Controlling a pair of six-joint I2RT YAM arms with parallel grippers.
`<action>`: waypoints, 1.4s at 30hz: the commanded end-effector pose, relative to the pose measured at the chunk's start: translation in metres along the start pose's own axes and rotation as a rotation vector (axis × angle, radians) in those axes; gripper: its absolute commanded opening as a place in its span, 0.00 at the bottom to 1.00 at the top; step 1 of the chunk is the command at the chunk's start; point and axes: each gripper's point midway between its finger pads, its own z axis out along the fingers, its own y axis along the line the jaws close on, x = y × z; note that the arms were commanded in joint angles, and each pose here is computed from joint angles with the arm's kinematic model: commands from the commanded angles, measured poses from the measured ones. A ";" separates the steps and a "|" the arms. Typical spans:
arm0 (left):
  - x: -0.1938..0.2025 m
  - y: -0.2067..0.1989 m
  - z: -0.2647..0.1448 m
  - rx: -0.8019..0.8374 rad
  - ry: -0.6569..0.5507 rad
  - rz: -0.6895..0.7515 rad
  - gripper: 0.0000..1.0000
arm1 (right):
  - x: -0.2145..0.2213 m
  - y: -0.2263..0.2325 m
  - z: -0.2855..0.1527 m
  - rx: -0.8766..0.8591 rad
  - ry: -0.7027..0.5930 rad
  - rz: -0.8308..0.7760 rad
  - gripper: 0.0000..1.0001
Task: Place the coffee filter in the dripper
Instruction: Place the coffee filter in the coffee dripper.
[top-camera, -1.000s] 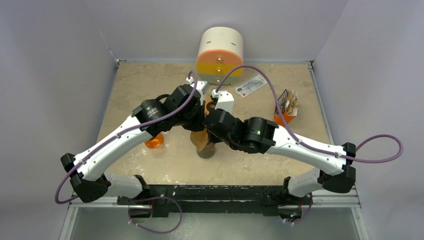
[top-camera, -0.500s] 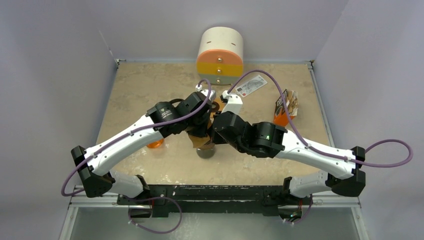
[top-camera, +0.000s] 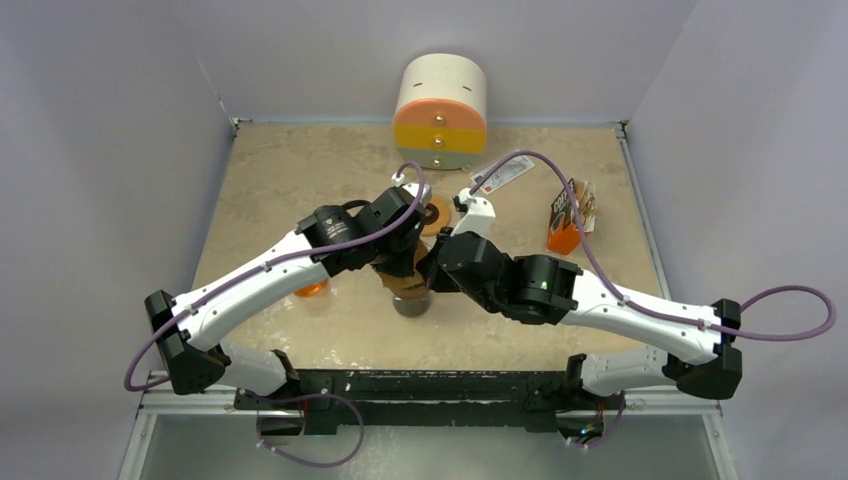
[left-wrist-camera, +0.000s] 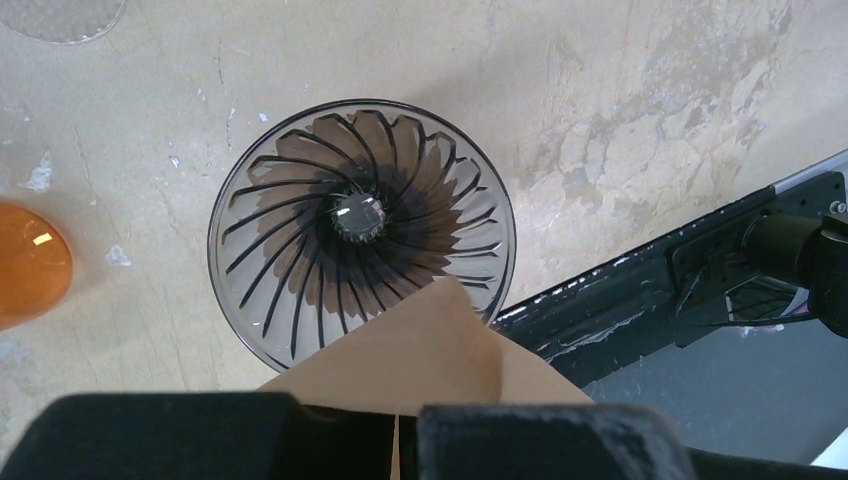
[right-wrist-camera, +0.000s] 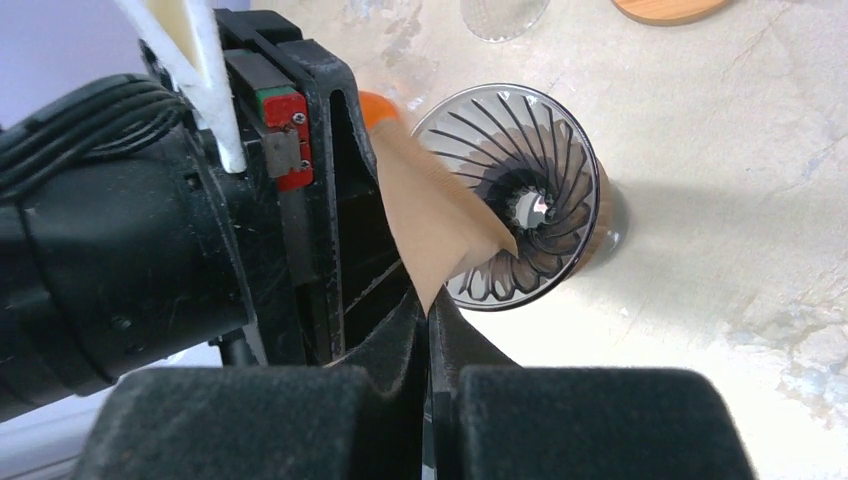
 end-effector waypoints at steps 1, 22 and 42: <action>-0.001 0.000 0.005 -0.015 -0.003 -0.003 0.00 | -0.021 0.009 -0.010 -0.061 -0.080 0.087 0.00; -0.004 -0.007 0.005 0.017 0.000 0.025 0.28 | -0.013 -0.004 -0.002 -0.036 -0.094 0.089 0.00; -0.001 0.010 0.021 -0.095 0.027 0.075 0.19 | -0.003 -0.024 0.026 -0.007 -0.067 0.228 0.00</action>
